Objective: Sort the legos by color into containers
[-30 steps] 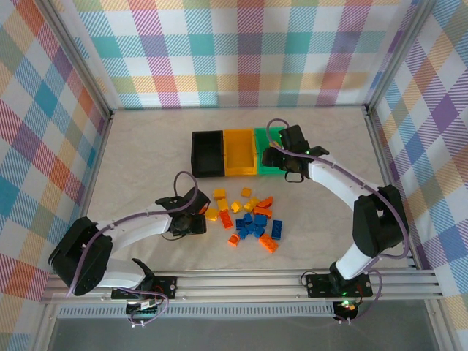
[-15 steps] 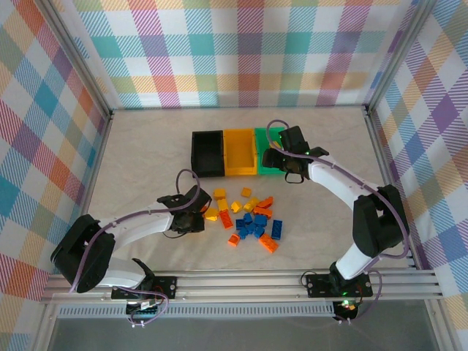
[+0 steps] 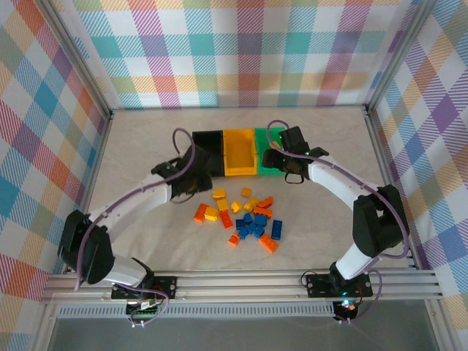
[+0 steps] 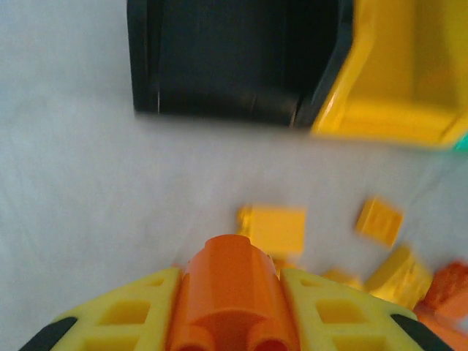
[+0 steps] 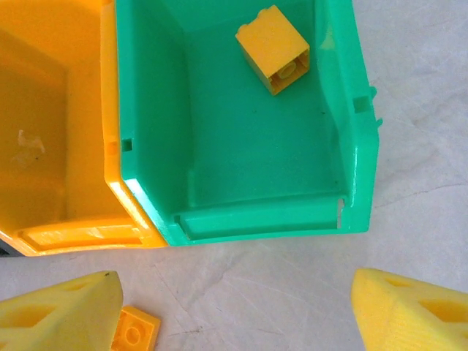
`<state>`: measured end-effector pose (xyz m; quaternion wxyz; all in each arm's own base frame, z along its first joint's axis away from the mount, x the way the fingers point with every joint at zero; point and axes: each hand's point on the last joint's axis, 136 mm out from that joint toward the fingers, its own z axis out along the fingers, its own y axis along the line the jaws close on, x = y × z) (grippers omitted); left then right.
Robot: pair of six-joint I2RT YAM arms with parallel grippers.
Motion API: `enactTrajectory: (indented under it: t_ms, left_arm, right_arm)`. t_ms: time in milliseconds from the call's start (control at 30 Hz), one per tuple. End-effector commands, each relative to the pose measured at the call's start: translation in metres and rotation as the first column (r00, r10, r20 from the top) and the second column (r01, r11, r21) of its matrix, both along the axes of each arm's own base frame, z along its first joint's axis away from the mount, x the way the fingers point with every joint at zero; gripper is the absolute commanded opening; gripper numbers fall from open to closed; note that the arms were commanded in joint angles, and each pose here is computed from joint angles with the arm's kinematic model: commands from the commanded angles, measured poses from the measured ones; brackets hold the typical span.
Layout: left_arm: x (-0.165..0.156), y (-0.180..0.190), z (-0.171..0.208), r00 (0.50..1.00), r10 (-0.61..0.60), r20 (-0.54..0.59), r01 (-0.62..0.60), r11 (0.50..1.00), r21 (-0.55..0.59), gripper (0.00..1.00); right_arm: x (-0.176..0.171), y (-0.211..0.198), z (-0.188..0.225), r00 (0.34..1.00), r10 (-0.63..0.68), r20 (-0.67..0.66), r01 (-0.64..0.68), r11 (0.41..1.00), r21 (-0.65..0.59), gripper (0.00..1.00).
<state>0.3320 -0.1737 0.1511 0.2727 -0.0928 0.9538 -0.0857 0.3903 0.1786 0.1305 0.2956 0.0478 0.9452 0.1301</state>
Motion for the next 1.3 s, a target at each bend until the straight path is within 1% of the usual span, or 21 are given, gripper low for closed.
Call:
enactTrajectory:
  t_ms: [0,67,167,267,333,500,633,800,867,933,1033,1100,1200,1267]
  left_arm:
    - [0.036,0.013,0.005,0.999,0.045,0.027,-0.047,0.996,0.077,0.24]
    - [0.06,0.018,0.006,0.996,0.081,0.041,-0.085,0.992,0.098,0.25]
    - [0.087,0.025,-0.003,0.992,0.127,0.022,-0.129,0.984,0.122,0.24]
    - [0.107,0.026,-0.011,0.988,0.151,0.022,-0.152,0.977,0.147,0.24]
    - [0.118,0.022,-0.013,0.988,0.154,0.026,-0.156,0.976,0.151,0.26]
    - [0.136,0.017,-0.025,0.988,0.156,-0.006,-0.153,0.97,0.189,0.35]
    - [0.14,0.012,-0.021,0.988,0.153,-0.002,-0.15,0.974,0.167,0.5]
    - [0.135,0.007,0.0,0.989,0.141,0.041,-0.144,0.985,0.096,0.65]
    - [0.13,0.006,0.008,0.99,0.132,0.042,-0.135,0.988,0.078,0.68]
    - [0.124,0.0,0.019,0.992,0.115,0.054,-0.117,0.993,0.023,0.69]
    - [0.103,-0.012,0.034,0.992,0.084,0.091,-0.077,0.994,-0.08,0.76]
    - [0.083,-0.021,0.037,0.993,0.055,0.103,-0.043,0.993,-0.111,0.8]
    - [0.05,-0.026,0.026,0.996,0.021,0.084,-0.008,0.989,-0.149,0.84]
    - [0.028,-0.026,0.017,0.998,0.016,0.063,-0.003,0.979,-0.206,0.86]
  right_arm:
    - [-0.005,-0.002,0.004,1.0,-0.009,0.004,0.009,1.0,0.02,0.82]
    - [-0.007,-0.003,0.003,1.0,-0.008,0.001,0.008,1.0,0.02,0.82]
    - [-0.011,-0.003,0.003,1.0,-0.006,-0.005,0.006,1.0,0.02,0.82]
    - [-0.014,-0.004,0.001,1.0,-0.001,-0.011,0.002,1.0,0.021,0.82]
    - [-0.017,-0.005,-0.001,1.0,0.0,-0.018,0.0,1.0,0.022,0.82]
    - [-0.031,-0.003,-0.012,0.998,0.016,-0.059,-0.013,0.999,0.049,0.82]
    - [-0.046,0.0,-0.022,0.993,0.044,-0.105,-0.038,0.997,0.06,0.82]
    - [-0.067,0.004,-0.036,0.985,0.08,-0.154,-0.073,0.996,0.052,0.83]
    - [-0.073,0.006,-0.04,0.982,0.086,-0.17,-0.076,0.995,0.065,0.83]
    - [-0.079,0.008,-0.041,0.98,0.092,-0.177,-0.079,0.994,0.079,0.82]
    - [-0.086,0.013,-0.044,0.975,0.098,-0.198,-0.08,0.992,0.097,0.81]
    - [-0.091,0.017,-0.049,0.971,0.092,-0.219,-0.071,0.992,0.102,0.79]
    - [-0.1,0.024,-0.054,0.968,0.104,-0.228,-0.085,0.992,0.092,0.77]
    - [-0.108,0.026,-0.057,0.961,0.131,-0.243,-0.115,0.99,0.078,0.77]
